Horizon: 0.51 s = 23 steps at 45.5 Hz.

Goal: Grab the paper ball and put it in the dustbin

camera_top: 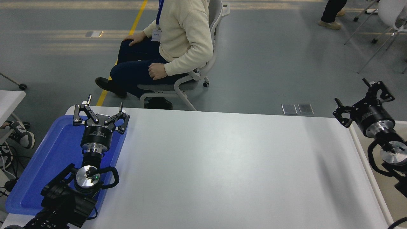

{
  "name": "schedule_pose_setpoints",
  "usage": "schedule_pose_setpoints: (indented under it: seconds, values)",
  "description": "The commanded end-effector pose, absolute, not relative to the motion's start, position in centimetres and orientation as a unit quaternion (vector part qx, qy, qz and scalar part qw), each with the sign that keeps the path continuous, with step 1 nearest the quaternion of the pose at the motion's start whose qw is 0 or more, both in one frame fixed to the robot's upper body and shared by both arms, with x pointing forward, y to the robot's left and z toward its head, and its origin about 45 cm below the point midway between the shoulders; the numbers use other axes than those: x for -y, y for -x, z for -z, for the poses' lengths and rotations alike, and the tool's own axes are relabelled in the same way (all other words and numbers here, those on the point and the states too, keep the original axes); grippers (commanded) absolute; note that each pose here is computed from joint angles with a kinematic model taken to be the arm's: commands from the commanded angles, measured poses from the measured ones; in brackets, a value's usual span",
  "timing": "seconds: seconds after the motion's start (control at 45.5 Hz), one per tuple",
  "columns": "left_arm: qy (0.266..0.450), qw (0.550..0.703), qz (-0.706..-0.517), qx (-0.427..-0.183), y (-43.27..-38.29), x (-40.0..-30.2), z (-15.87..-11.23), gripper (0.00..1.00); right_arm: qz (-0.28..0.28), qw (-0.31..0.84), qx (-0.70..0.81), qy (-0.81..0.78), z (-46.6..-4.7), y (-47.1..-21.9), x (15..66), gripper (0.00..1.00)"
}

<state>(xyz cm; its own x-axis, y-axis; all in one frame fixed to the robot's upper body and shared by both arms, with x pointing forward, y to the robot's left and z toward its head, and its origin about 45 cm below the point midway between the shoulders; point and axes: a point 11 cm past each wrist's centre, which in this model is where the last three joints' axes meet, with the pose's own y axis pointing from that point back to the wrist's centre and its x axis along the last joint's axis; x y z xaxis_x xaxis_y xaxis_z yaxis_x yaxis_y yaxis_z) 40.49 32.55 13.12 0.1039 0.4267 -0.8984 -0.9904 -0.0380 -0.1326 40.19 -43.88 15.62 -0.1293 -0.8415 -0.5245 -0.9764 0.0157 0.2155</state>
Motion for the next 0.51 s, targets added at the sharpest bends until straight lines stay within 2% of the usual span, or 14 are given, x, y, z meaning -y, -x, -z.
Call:
schedule_pose_setpoints:
  seconds: [0.0, 0.484]
  values:
    - [0.425, 0.609, -0.582, -0.332, -40.47, -32.56, -13.09, 1.00, -0.280, 0.109, -0.696, 0.652, -13.4, -39.5, 42.5, 1.00]
    - [0.426, 0.609, -0.581, -0.332, -40.46, -32.55, -13.10, 1.00, -0.327, 0.119, -0.666, 0.660, -10.2, -38.7, 37.8, 1.00]
